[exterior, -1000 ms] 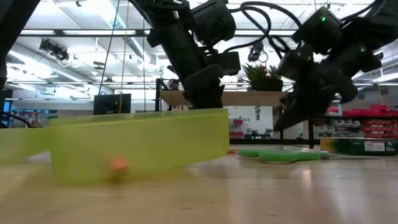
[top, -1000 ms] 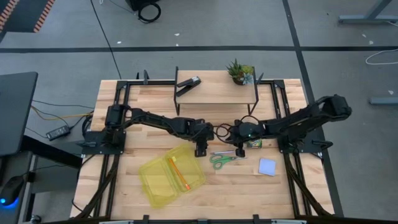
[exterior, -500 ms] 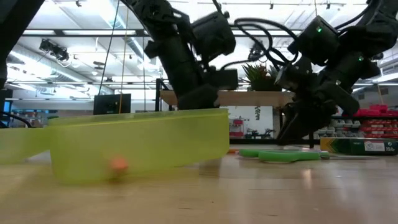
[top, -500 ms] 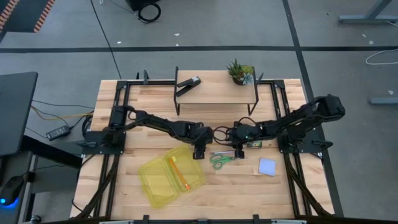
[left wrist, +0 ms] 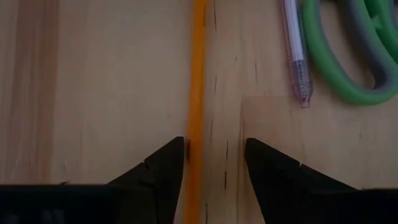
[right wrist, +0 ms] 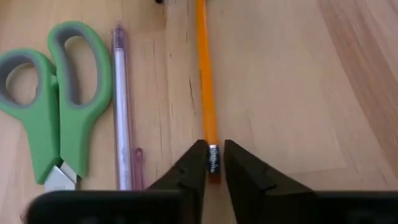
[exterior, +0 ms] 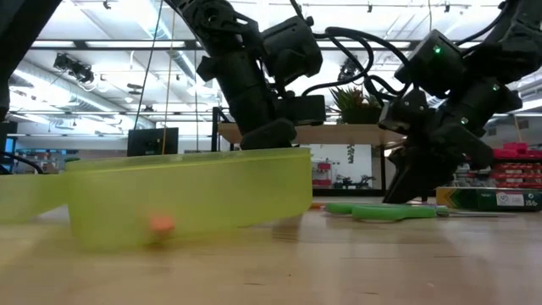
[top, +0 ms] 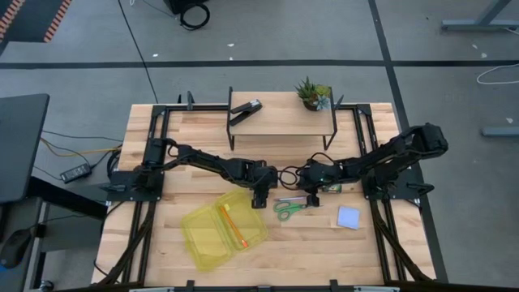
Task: Pack school essentials
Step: Put the orange pencil into the supply box
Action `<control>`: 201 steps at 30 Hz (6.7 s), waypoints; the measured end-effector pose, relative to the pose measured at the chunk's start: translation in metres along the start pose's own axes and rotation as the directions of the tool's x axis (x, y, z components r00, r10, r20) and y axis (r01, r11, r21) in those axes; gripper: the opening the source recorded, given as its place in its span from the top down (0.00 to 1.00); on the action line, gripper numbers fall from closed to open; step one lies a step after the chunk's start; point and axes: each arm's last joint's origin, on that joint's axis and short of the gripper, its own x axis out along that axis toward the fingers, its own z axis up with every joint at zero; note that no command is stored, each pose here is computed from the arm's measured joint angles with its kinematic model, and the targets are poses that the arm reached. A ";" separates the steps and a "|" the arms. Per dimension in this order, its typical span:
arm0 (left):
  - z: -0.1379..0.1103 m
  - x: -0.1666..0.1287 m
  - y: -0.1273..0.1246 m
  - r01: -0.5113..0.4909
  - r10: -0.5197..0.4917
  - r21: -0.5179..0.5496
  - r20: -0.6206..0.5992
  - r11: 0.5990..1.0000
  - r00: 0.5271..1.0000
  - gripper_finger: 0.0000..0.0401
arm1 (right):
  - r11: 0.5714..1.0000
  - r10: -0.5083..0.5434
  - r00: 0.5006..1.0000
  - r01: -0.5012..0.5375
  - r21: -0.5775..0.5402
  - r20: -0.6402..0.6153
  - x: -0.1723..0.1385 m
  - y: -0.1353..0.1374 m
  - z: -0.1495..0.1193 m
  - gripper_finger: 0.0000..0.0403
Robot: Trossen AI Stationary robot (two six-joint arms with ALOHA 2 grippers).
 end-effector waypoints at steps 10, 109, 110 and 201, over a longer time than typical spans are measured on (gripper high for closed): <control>0.003 -0.001 0.000 -0.002 0.002 -0.001 0.029 1.000 1.000 0.52 | 1.000 0.012 1.000 -0.012 -0.027 0.009 -0.006 0.001 0.006 0.95; 0.008 -0.006 0.009 -0.026 0.026 -0.004 0.067 1.000 0.997 0.97 | 0.999 -0.026 0.998 0.027 -0.017 0.054 -0.007 0.001 -0.014 0.91; 0.008 -0.006 0.008 -0.023 0.023 -0.004 0.069 1.000 0.997 0.95 | 0.999 -0.026 0.998 0.027 -0.024 0.052 -0.007 0.001 -0.014 0.93; -0.006 -0.149 -0.113 0.091 -0.089 0.598 -0.033 0.797 0.995 0.96 | 0.966 -0.258 0.944 0.248 0.071 0.207 -0.153 0.005 0.052 0.89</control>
